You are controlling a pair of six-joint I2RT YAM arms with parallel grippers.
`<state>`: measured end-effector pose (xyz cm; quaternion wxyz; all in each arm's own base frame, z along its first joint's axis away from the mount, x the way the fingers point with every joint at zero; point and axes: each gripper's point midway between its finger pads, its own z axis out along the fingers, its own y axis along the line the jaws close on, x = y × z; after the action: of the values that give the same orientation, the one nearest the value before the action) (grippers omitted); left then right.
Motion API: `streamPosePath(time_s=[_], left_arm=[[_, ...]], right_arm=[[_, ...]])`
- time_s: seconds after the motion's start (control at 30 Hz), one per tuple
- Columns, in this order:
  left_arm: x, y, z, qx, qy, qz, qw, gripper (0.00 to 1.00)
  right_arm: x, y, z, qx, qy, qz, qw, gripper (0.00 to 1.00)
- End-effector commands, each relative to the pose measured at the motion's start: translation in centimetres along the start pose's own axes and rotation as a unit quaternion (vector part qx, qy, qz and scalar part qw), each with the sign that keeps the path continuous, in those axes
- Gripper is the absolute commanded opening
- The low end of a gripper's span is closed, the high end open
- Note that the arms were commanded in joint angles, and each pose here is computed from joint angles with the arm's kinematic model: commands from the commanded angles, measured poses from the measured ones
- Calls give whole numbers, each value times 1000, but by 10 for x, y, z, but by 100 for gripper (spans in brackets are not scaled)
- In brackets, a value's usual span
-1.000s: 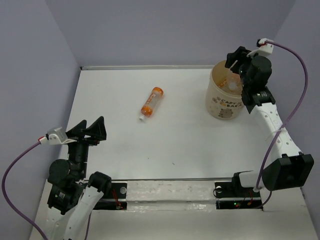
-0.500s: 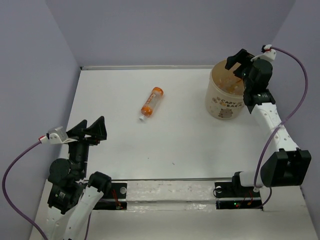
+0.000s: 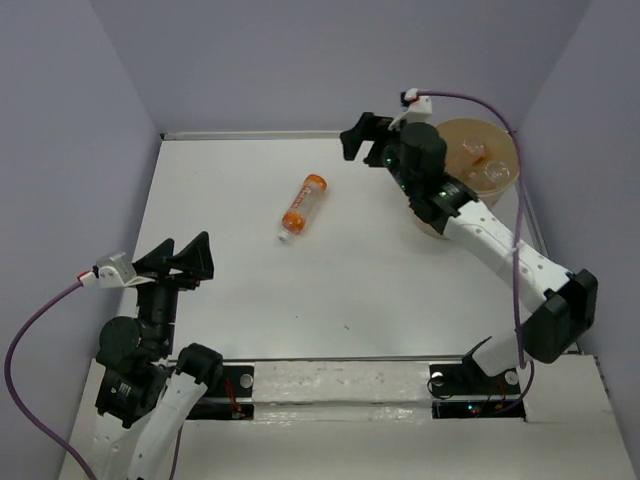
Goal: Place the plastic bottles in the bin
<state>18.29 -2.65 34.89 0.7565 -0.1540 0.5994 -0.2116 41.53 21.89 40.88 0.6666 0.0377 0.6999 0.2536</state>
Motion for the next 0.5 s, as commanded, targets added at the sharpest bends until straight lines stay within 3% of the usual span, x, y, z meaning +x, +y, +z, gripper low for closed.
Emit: streamPosePath(time_s=[0.0,0.17,0.2,0.47], left_arm=[[-8,-4,5,5,-15,5,1000,99],[-10,-5,3,7,-18,3,1000,99],[-10,-5,3,8,-19,2,1000,99],[-14,-7,-2,17,-24,-3,1000,99]], right_arm=[[98,10,34,79,53,16,995,100],[155,19,77,104,71,72,989,100],[183,13,88,119,89,81,986,100],[272,-4,137,178,155,66,970,100]])
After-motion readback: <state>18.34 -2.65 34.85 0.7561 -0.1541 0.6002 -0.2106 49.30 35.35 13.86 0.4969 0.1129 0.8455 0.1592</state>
